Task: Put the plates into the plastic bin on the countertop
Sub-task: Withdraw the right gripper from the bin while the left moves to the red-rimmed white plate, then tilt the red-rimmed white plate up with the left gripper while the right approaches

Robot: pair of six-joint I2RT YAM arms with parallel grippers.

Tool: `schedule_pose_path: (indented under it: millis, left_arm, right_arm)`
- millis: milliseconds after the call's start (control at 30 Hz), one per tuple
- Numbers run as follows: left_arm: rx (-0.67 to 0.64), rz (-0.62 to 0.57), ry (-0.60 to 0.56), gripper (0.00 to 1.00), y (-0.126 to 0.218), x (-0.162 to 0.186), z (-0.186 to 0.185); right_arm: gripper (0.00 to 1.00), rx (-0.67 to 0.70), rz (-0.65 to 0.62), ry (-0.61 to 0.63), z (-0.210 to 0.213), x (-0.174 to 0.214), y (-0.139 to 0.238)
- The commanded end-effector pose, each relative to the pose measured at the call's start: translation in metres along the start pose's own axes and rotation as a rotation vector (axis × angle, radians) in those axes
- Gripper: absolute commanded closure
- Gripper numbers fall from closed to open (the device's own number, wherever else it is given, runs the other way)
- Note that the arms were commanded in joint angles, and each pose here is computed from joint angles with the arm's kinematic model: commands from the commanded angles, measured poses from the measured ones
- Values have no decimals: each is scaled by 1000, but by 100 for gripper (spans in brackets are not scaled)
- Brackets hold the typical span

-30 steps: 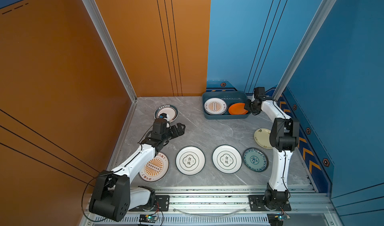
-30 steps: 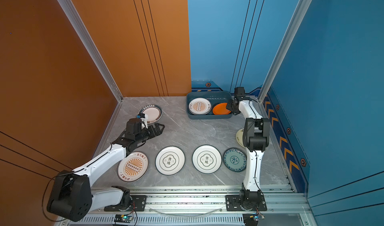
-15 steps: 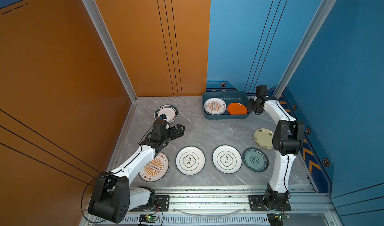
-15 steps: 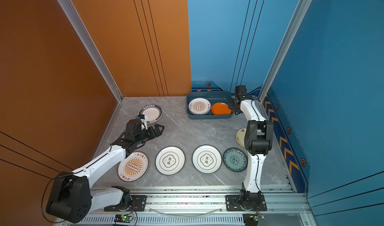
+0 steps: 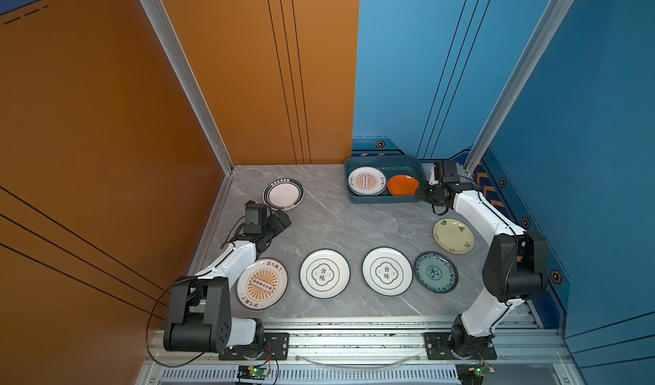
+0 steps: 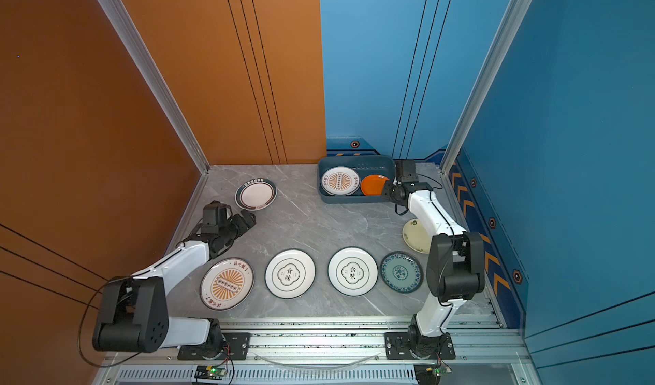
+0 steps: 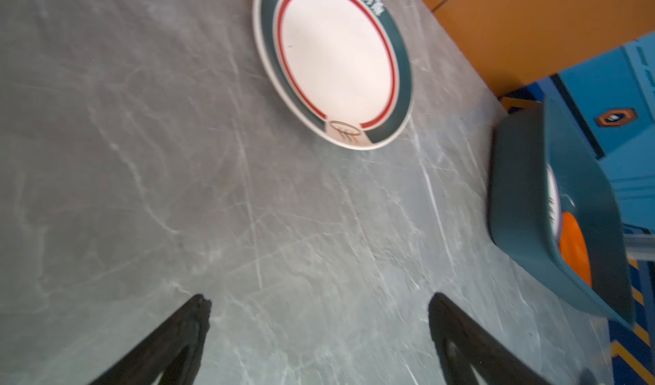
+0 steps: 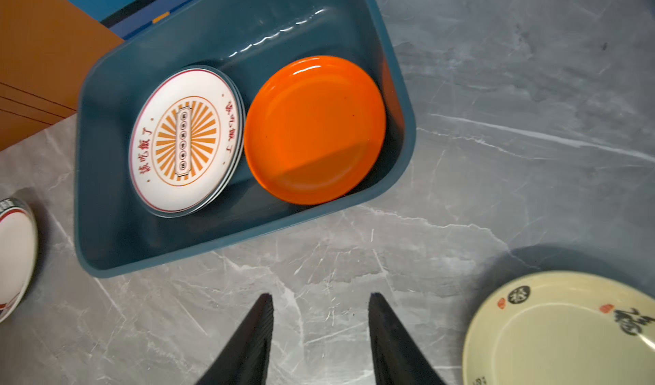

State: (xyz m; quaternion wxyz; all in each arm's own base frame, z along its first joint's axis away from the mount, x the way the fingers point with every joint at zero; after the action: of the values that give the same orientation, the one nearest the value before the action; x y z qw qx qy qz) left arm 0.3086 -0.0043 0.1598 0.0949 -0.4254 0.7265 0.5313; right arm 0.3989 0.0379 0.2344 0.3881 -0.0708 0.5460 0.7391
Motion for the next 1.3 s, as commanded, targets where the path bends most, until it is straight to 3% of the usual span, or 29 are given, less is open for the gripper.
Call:
schedule_pose_path:
  millis: [0,467,667,733,933,1267]
  left_arm:
    - [-22,-44,73,2,-17,-18,9]
    - [-56,-1,162,0,-95,-51,25]
    - [-49,24,203,9,-123,-56,32]
    - [-54,27,202,16,-129,-57,34]
    - [-24,31,213,55,-138,-52,38]
    - [19,31,233,90,-138,-50,48]
  right_arm:
    - [53,-75,-17,-23,2,7,7]
    - [52,-97,20,-50,-20,26,5]
    - [52,-103,19,-67,-27,25,6]
    - [52,-103,20,-73,-28,25,6]
    - [52,-112,35,-85,-30,27,1]
    - [52,-117,57,-88,-27,32,-5]
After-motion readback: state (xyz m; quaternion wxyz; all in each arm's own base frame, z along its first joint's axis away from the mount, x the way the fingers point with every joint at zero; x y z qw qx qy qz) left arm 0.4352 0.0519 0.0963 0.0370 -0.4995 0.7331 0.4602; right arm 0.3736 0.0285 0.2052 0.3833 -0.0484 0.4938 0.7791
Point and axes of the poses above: each gripper's point midway between its finger pads, its own y axis back along the fingers, its own z axis along the line the jaws close on, x = y × z, the point moved 10 cm from there along y, back along the fingers, and after that the axes turned 10 degrees about -y, right-handed, at the moved point
